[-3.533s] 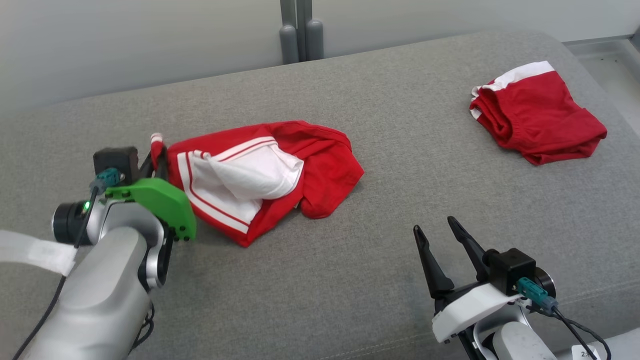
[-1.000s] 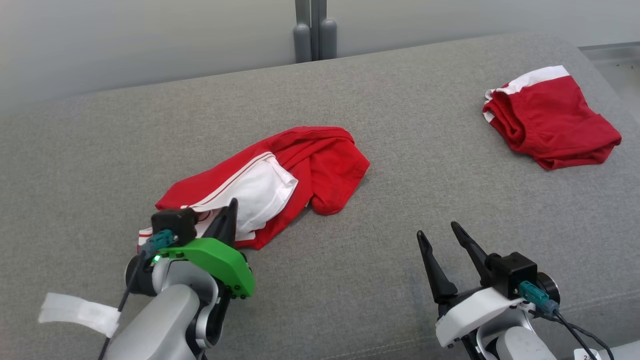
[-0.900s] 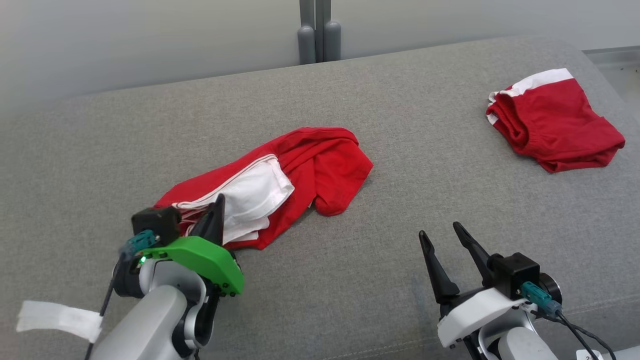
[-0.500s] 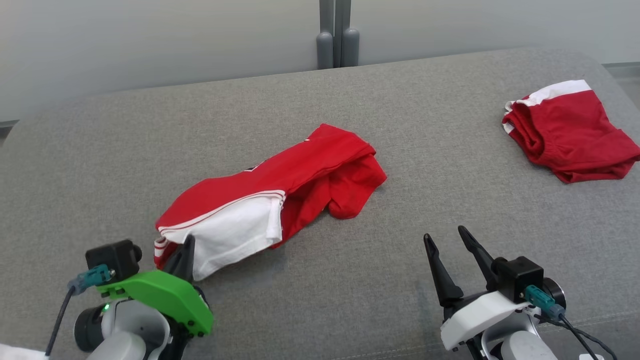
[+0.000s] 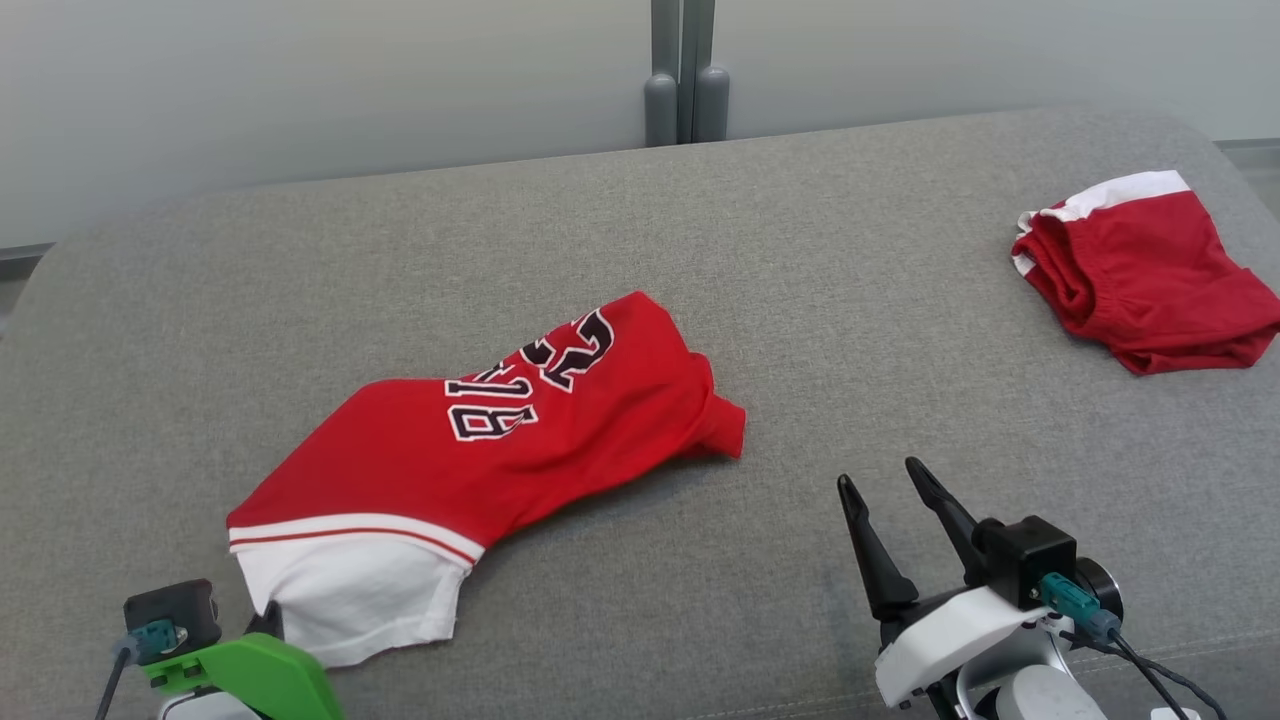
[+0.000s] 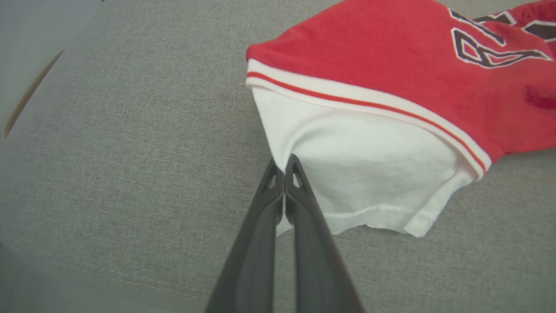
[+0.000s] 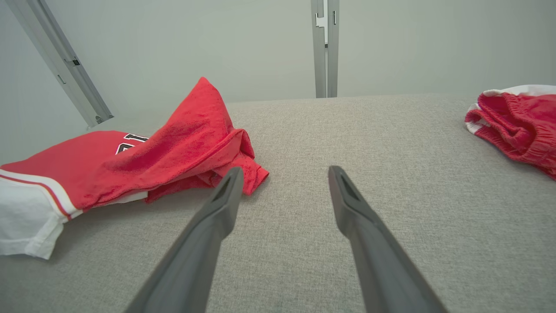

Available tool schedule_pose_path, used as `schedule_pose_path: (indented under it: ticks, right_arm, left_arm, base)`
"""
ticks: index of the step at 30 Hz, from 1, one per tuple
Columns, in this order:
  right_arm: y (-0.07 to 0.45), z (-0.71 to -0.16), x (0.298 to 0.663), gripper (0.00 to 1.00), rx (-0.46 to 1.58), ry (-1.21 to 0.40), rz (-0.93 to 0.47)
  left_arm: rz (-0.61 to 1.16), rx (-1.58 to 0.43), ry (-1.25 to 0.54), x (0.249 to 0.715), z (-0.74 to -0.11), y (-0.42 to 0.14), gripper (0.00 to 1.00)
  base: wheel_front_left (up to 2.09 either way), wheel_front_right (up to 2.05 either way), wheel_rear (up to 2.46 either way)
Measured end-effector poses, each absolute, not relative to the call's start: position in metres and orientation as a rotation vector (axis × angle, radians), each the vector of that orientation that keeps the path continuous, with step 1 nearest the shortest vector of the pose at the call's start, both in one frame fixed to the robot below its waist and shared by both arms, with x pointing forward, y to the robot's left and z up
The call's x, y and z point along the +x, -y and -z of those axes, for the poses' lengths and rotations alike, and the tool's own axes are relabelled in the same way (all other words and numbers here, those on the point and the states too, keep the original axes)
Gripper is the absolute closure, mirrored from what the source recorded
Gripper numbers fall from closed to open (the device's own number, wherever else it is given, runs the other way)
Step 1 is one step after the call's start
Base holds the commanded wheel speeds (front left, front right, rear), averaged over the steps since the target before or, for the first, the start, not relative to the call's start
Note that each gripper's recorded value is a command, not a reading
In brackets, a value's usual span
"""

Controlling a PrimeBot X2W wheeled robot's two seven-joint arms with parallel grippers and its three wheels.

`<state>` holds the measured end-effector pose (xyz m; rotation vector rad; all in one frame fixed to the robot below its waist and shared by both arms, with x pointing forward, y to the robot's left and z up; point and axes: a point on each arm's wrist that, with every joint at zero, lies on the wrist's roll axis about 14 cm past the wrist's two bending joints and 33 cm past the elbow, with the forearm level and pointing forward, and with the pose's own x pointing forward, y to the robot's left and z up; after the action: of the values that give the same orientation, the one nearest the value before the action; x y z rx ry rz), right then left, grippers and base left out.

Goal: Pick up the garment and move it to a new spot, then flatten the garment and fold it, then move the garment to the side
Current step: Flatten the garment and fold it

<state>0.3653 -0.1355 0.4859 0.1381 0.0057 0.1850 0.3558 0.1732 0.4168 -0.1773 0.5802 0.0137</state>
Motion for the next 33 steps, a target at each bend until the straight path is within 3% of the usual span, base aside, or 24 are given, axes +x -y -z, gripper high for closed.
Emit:
schedule_pose_path:
  ticks: [14,15,16,17,25,33]
  right_arm:
    - [0.140,-0.490,0.361,0.00,0.126,0.003,-0.175]
    - [0.139,-0.490,0.360,0.00,0.125,0.003,-0.175]
    - [0.139,-0.491,0.360,0.00,0.125,0.003,-0.176]
    - [0.139,-0.491,0.360,0.00,0.125,0.004,-0.176]
    - [0.138,-0.491,0.360,0.00,0.127,0.003,-0.178]
    - [0.137,-0.492,0.363,0.00,0.125,0.008,-0.182]
  left_arm:
    - [-0.130,-0.013,-0.545,0.367,-0.402,-0.208,1.00]
    - [-0.124,-0.007,-0.535,0.369,-0.403,-0.208,0.78]
    - [-0.121,-0.010,-0.524,0.372,-0.404,-0.208,0.20]
    - [-0.119,-0.012,-0.518,0.373,-0.404,-0.207,0.00]
    - [-0.139,-0.076,-0.523,0.374,-0.399,-0.214,0.00]
    - [-0.103,-0.266,-0.281,0.390,-0.444,-0.201,0.00]
  base:
    - [0.00,0.00,0.00]
    - [0.00,0.00,0.00]
    - [0.00,0.00,0.00]
    - [0.00,0.00,0.00]
    - [0.00,0.00,0.00]
    - [0.00,0.00,0.00]
